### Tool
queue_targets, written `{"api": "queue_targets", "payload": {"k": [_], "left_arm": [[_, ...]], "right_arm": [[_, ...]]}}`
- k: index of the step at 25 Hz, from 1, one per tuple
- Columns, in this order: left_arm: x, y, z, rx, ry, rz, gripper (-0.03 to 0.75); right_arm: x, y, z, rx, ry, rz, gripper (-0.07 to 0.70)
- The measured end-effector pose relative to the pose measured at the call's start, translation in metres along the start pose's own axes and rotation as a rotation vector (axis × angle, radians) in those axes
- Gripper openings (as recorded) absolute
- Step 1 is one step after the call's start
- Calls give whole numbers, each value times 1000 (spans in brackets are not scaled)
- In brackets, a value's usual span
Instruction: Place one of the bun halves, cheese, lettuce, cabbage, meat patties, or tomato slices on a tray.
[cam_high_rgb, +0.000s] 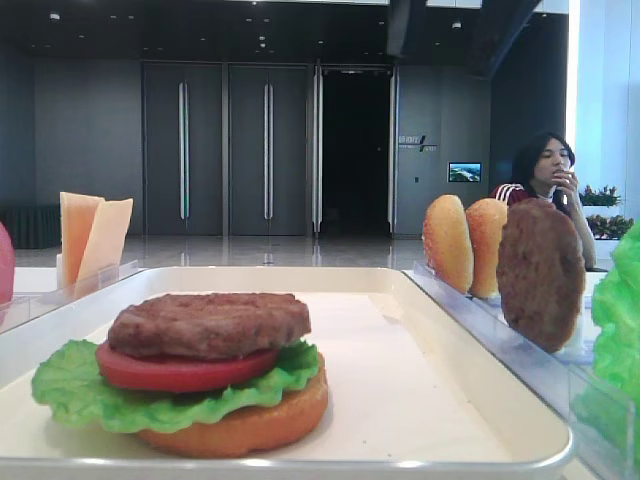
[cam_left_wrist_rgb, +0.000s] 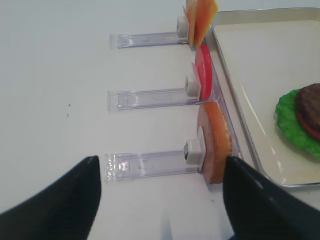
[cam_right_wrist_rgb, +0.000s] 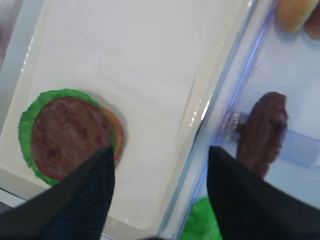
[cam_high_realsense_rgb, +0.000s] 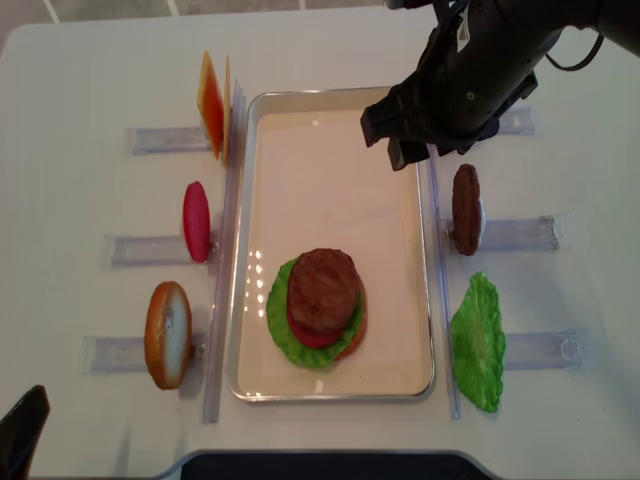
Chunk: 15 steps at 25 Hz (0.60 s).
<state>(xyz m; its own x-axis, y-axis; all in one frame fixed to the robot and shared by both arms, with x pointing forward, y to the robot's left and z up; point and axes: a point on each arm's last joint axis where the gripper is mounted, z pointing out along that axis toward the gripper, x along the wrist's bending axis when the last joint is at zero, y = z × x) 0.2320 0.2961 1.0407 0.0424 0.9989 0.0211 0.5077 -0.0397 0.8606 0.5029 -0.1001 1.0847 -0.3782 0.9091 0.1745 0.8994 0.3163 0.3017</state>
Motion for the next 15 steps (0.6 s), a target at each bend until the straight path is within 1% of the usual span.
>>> {"api": "queue_targets", "payload": {"k": [3, 4, 7, 10, 12, 15], "left_arm": [[0, 0, 0, 0, 0, 0, 580], [0, 0, 0, 0, 0, 0, 580], [0, 0, 0, 0, 0, 0, 580], [0, 0, 0, 0, 0, 0, 580], [0, 0, 0, 0, 0, 0, 580], [0, 0, 0, 0, 0, 0, 580]], "right_arm": [[-21, 2, -3, 32, -34, 53, 421], [-32, 3, -4, 43, -46, 79, 421], [-56, 3, -7, 69, -72, 117, 421], [-80, 5, -11, 69, -91, 151, 421], [-97, 5, -14, 62, -103, 191, 421], [-118, 5, -19, 53, -97, 234, 421]]}}
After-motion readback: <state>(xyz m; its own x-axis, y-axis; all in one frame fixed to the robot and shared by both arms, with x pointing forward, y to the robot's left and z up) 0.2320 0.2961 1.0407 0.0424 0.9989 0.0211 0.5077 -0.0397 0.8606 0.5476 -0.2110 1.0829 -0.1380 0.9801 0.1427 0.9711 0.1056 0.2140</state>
